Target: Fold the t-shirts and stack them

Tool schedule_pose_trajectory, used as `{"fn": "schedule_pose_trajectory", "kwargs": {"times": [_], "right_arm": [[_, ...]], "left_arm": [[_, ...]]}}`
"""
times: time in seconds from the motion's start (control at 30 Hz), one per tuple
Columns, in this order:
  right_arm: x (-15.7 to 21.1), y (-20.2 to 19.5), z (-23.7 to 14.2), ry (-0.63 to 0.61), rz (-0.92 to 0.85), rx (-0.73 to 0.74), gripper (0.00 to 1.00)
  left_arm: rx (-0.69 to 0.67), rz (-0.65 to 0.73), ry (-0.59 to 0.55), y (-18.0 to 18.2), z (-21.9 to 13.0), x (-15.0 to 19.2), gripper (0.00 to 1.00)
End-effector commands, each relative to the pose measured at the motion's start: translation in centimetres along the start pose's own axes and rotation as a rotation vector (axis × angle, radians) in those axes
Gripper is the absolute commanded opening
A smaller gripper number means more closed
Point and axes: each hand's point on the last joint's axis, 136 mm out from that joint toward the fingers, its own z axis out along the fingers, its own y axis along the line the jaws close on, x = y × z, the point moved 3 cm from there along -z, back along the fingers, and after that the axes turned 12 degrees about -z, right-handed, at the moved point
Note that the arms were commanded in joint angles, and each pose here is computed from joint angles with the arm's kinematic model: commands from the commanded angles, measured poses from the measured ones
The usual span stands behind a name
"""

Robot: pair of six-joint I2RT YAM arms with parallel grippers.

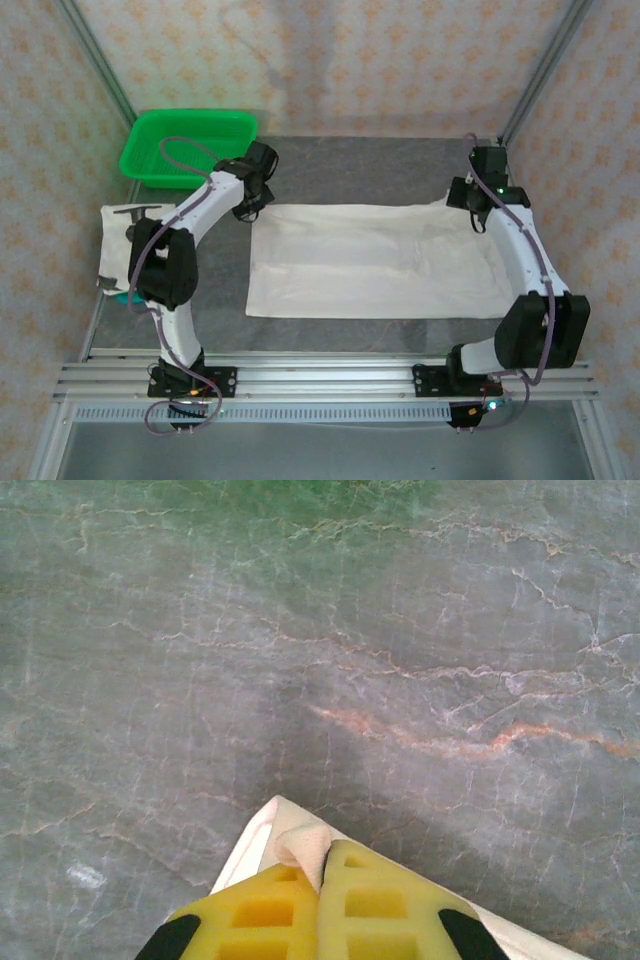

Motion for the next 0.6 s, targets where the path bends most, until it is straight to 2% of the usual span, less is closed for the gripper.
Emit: {"fn": "schedule_pose_trajectory", "kwargs": {"times": [0.0,0.57], "right_arm": [[1.7,-0.4,-1.5,0.017,-0.002,0.026,0.00],[7.4,-2.0,-5.4,0.078,0.048,0.122,0.00]], "left_arm": [[-0.014,0.005,-0.018,1.1,-1.2,0.5,0.00],[-0.018,0.022,0.001,4.0,-3.3,3.4,0.00]]}}
